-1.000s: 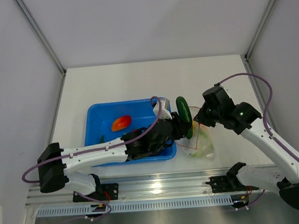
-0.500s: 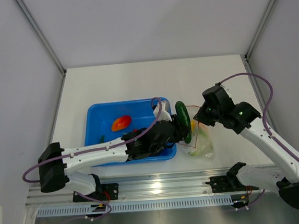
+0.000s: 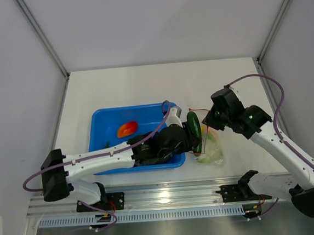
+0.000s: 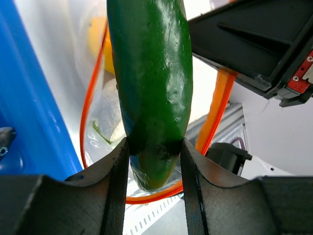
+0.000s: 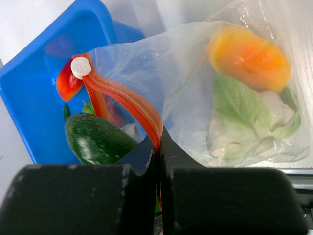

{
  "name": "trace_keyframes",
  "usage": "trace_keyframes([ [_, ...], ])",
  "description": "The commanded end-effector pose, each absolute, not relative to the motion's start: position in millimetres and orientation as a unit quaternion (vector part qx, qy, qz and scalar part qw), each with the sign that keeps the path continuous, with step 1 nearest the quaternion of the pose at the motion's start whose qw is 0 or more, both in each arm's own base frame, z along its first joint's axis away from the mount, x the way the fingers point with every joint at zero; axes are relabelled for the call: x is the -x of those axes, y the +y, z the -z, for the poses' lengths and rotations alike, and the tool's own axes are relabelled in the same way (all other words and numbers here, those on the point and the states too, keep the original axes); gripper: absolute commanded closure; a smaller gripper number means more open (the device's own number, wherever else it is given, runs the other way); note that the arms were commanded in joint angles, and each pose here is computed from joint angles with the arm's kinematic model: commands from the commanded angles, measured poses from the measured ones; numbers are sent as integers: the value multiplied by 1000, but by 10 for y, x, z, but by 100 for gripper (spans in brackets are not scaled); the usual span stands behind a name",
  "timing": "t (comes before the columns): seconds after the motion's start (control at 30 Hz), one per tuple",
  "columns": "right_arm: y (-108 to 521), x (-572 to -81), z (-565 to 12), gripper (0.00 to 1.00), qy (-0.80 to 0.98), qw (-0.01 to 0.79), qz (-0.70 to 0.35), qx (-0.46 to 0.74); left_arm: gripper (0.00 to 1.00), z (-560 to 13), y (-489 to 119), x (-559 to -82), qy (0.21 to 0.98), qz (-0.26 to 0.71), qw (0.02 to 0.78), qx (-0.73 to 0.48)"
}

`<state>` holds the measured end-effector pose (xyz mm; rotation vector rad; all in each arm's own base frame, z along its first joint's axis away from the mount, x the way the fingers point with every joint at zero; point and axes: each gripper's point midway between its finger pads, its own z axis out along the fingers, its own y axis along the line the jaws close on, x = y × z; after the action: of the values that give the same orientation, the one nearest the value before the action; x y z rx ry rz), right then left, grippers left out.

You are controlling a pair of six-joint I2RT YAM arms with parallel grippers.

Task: Place the food in the zip-top bag and seal the zipper
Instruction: Place the fake vegetable in the zipper food storage bag.

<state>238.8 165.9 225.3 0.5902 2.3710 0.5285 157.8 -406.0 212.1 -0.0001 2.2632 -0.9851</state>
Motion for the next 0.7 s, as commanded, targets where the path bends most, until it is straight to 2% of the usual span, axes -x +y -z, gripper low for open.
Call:
trace_keyframes([
  [0.0,1714,-2506,-2515,100,884,349,-228,-210,100,-2138,-4156,-1472,870,383,308,-30],
  [0.4,1659,-2526,-2510,100,885,361,-213,-201,96,-2015,-4137,-1456,895,356,269,-14],
  [0.67,1646,-2530,-2550,100,882,369,-214,-201,83,-1927,-4164,-1526,906,364,215,14],
])
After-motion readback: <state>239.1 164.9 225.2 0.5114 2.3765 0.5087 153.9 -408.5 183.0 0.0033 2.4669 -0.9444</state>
